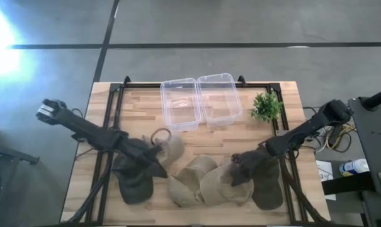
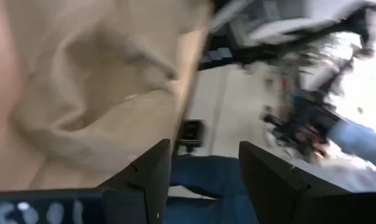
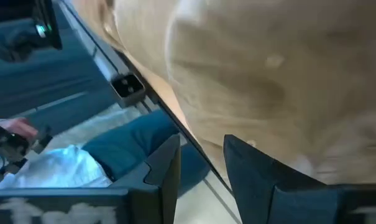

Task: Pick and place caps into container
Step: Put the right brown cap into the right transparent container

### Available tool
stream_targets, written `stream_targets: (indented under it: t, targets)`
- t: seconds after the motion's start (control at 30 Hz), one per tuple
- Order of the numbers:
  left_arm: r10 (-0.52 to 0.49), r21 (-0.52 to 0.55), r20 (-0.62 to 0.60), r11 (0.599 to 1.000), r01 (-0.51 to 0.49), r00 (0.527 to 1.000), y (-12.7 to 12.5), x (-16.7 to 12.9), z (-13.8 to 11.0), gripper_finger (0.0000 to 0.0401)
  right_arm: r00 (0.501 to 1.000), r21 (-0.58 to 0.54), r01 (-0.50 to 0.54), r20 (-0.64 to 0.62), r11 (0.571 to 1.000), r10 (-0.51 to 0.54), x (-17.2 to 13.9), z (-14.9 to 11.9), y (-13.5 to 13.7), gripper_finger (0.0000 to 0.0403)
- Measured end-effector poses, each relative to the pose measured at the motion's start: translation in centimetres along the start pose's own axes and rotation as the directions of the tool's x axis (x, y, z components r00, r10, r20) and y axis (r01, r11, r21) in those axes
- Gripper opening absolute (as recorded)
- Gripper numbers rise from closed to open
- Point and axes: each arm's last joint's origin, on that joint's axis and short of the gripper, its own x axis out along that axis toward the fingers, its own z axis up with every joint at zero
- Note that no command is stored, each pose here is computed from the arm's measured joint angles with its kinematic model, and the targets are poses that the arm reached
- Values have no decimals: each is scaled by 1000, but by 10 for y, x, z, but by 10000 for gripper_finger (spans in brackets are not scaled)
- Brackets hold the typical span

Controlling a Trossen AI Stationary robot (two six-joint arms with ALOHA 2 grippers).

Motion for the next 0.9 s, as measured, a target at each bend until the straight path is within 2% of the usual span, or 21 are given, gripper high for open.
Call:
stream_targets:
  t: [0.1,0.27,0.33,0.5,0.77,0.9]
  targets:
    - [54,-108,7,993,-53,999,-4,24,-2,183,1000,-16,-5,-18,1000,5,11,-3,-3,121]
    - [43,-235,74,972,-24,996,-14,70,-12,183,998,-51,56,-29,997,-57,22,-5,-16,121]
    - [10,-261,117,965,21,993,-22,87,-13,183,997,-80,72,-24,994,-74,25,-4,-19,121]
    - [93,-313,153,949,-41,984,-18,132,-12,183,994,-117,96,63,988,-89,26,0,-26,121]
    - [180,-384,161,917,-107,970,3,196,-8,183,986,-87,145,92,986,-137,30,3,-38,121]
    - [174,-388,216,918,-79,961,1,214,-2,183,982,-65,171,91,983,-165,36,5,-41,121]
